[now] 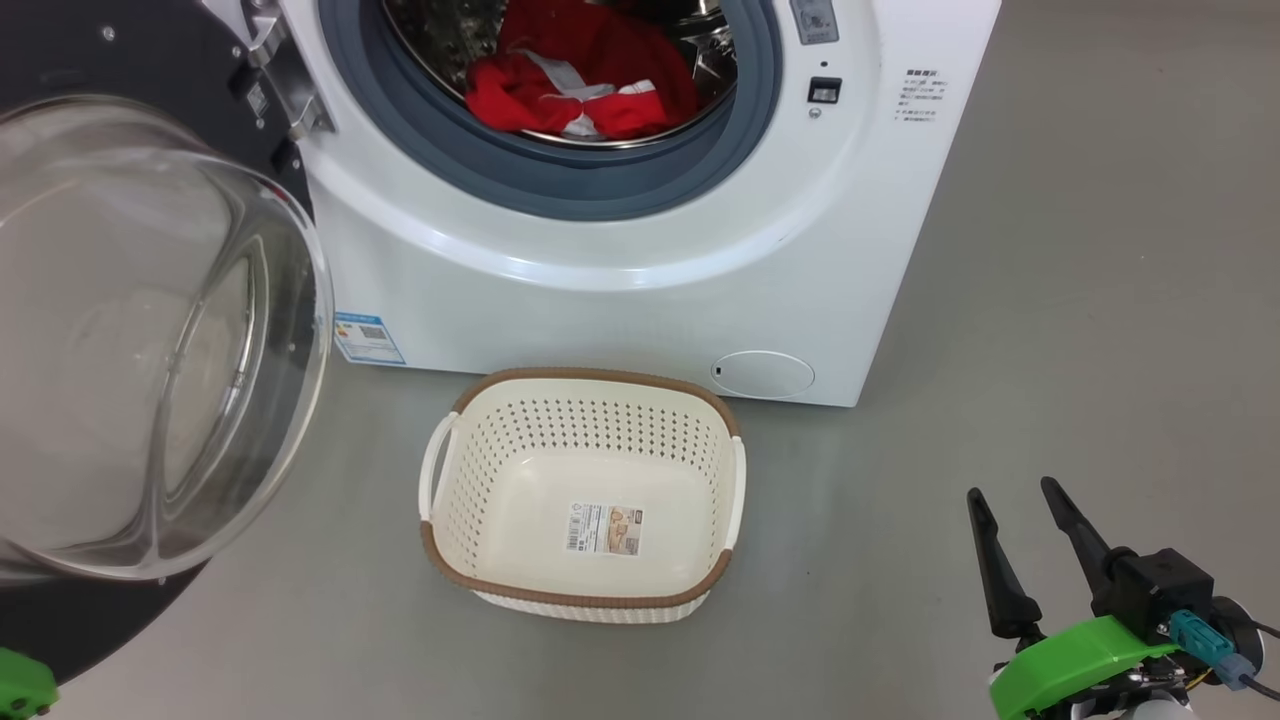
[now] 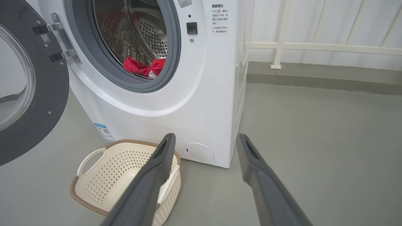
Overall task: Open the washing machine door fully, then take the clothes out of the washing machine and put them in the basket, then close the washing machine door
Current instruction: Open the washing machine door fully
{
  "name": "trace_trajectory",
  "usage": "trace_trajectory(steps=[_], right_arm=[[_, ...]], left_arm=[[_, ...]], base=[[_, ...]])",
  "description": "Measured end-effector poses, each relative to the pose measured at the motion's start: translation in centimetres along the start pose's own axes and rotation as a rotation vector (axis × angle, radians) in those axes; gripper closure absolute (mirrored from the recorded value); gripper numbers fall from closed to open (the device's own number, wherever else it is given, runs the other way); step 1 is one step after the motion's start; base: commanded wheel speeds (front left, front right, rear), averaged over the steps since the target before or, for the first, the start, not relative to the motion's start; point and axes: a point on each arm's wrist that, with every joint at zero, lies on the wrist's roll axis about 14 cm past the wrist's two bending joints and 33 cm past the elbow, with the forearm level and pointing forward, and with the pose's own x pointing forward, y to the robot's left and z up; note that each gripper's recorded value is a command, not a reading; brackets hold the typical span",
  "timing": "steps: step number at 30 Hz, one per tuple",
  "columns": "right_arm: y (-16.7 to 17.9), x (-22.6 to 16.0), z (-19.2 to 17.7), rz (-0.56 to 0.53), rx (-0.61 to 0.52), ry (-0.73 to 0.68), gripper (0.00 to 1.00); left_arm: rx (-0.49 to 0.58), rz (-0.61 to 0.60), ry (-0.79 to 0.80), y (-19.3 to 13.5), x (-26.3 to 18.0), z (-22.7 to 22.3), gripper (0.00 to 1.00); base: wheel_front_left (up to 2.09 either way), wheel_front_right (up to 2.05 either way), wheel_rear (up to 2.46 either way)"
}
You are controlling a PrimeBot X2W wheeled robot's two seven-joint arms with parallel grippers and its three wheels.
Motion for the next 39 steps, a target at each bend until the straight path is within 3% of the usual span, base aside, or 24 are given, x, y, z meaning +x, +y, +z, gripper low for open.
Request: trace_trajectory(steps=[12,21,23,25,27,28,39], right_arm=[[0.1,-0.7,0.7,-0.001,-0.005,-0.019,0.00],[0.1,-1.4,1.3,-0.002,-0.010,-0.037,0.00],[0.1,-1.6,1.4,-0.003,-0.011,-0.040,0.00],[-0.1,-2.0,1.2,-0.010,-0.010,-0.035,0.00],[-0.3,-2.3,1.1,-0.016,-0.009,-0.033,0.00],[-0.4,-2.4,1.2,-0.018,-0.008,-0.036,0.00],[-2.2,-4.2,2.1,-0.081,-0.003,-0.070,0.00]], left_arm=[[-0.063,-0.046,-0.033,-1.9,-3.9,0.0,1.00],[-0.077,-0.199,-0.008,-6.1,-8.7,-0.2,1.00],[-0.081,-0.235,0.008,-7.1,-9.6,-0.3,0.86],[-0.090,-0.269,0.016,-8.1,-10.2,-0.2,0.59],[-0.092,-0.311,0.027,-9.4,-10.9,-0.2,0.07],[-0.097,-0.331,0.032,-10.0,-11.2,-0.2,0.00],[-0.094,-0.619,0.101,-17.8,-14.8,-1.0,0.00]], base=[[0.00,0.00,0.00],[0.00,0.00,0.00],[0.00,0.00,0.00],[0.00,0.00,0.00],[0.00,0.00,0.00],[0.00,0.00,0.00],[0.00,0.00,0.00]])
